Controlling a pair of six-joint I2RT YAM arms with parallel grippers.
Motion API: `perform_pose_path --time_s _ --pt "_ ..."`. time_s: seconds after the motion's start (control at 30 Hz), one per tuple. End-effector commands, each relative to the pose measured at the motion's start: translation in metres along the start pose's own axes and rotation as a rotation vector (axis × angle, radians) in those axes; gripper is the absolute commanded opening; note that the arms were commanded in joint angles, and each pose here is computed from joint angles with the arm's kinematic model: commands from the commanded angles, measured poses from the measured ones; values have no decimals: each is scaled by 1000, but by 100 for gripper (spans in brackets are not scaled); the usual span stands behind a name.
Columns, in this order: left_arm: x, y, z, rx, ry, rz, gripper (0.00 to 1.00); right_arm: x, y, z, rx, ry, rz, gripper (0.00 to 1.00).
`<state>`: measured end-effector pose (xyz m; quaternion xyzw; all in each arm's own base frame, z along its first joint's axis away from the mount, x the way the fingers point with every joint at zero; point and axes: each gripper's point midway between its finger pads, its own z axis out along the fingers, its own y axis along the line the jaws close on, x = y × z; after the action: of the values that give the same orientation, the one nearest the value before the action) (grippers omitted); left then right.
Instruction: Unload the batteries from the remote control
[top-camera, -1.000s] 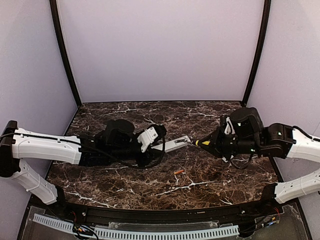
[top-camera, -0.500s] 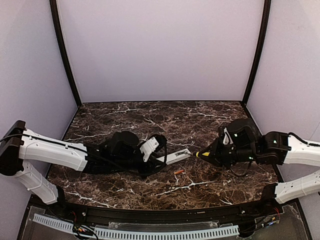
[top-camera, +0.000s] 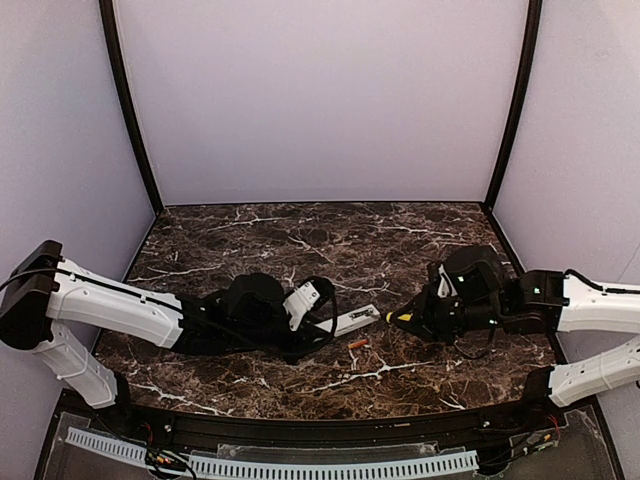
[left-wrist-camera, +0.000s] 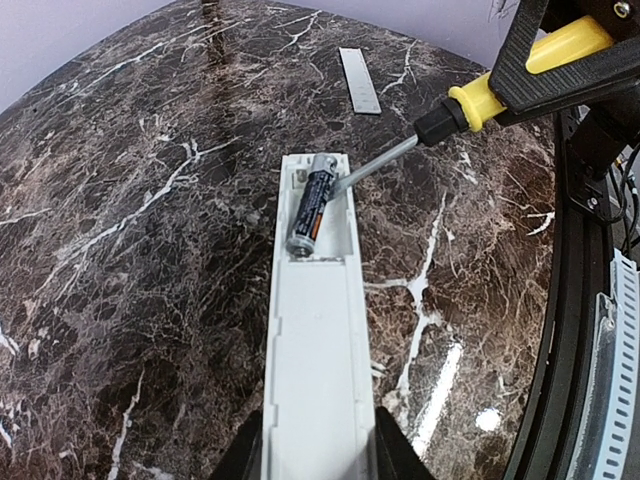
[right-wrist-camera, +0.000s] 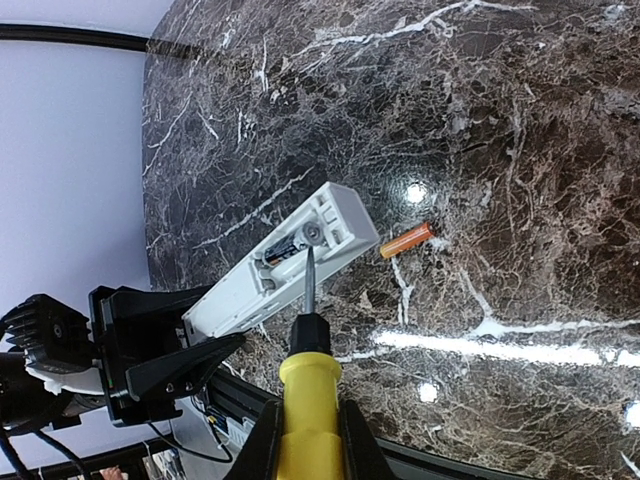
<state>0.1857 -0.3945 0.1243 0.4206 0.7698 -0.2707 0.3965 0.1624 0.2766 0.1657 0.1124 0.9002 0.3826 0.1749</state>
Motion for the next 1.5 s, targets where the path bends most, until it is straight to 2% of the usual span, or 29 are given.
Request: perform_pose_path --time_s 0.0,0.5,0.87,1.27,1.47 --pt "-30 -8 -1 24 -112 -23 0 13 -5 5 6 49 -17 0" --pt "-18 -18 4 65 -88 -86 0 15 -18 13 41 44 -10 0" --pt "7 -26 15 114 -23 -159 0 22 -39 19 116 66 -25 0" --pt "23 -30 22 137 21 -222 0 24 -44 30 167 85 -60 0" --pt "27 -31 24 142 34 -230 0 18 -30 32 149 74 -95 0"
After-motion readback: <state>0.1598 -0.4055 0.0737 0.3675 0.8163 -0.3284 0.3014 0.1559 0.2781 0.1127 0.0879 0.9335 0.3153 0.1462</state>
